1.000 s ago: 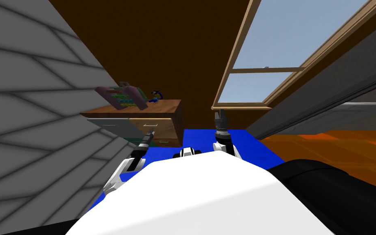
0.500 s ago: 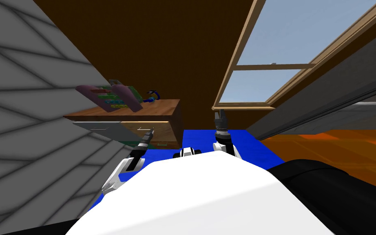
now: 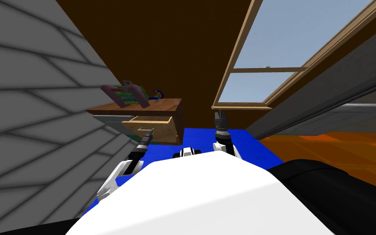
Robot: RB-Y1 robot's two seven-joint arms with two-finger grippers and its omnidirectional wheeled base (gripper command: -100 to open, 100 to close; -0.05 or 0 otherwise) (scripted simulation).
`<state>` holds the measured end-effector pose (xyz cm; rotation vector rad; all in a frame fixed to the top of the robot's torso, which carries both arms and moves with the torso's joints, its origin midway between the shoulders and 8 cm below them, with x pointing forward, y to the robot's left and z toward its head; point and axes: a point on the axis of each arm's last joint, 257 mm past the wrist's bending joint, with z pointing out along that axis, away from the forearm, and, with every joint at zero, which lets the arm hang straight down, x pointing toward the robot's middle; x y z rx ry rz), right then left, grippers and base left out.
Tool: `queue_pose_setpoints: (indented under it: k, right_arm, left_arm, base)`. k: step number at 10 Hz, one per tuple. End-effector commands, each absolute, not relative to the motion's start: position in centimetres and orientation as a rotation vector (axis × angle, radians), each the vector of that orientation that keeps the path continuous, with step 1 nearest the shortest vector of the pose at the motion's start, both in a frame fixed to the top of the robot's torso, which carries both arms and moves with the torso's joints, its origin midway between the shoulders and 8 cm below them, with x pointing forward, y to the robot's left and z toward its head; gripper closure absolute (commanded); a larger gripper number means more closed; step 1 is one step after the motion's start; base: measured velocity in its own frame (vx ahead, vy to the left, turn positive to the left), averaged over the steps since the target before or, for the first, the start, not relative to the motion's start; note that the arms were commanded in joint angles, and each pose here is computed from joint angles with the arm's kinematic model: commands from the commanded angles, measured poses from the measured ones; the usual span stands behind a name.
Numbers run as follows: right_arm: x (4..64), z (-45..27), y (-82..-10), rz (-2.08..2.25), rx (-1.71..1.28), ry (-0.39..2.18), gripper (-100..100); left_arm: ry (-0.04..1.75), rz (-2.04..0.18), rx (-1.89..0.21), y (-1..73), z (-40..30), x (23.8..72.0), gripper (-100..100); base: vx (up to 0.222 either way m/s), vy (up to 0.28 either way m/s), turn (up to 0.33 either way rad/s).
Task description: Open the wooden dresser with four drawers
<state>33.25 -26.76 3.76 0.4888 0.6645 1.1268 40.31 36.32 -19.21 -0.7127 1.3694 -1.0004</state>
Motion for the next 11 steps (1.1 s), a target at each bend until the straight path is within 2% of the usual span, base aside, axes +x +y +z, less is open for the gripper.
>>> queue_pose_setpoints:
  k: [1,3,4,11]
  right_arm:
    - [33.2,3.8,-26.8,1.127,0.489,0.664,0]
    - [33.2,3.8,-26.8,1.127,0.489,0.664,0]
    - [33.2,3.8,-26.8,1.127,0.489,0.665,0]
    - [33.2,3.8,-26.8,1.127,0.489,0.665,0]
  left_arm:
    - [1.375,-1.013,-0.698,35.8,-18.9,39.8,100]
    - [1.379,-1.013,-0.701,35.8,-19.1,39.6,100]
    - [1.384,-1.018,-0.701,35.9,-18.2,38.9,-100]
    - [1.395,-1.039,-0.687,35.9,-14.4,37.1,-100]
  base:
    - [-0.165,0.032,0.075]
    - [-0.132,0.046,0.018]
    - [0.007,-0.005,0.042]
    - [0.046,-0.015,0.034]
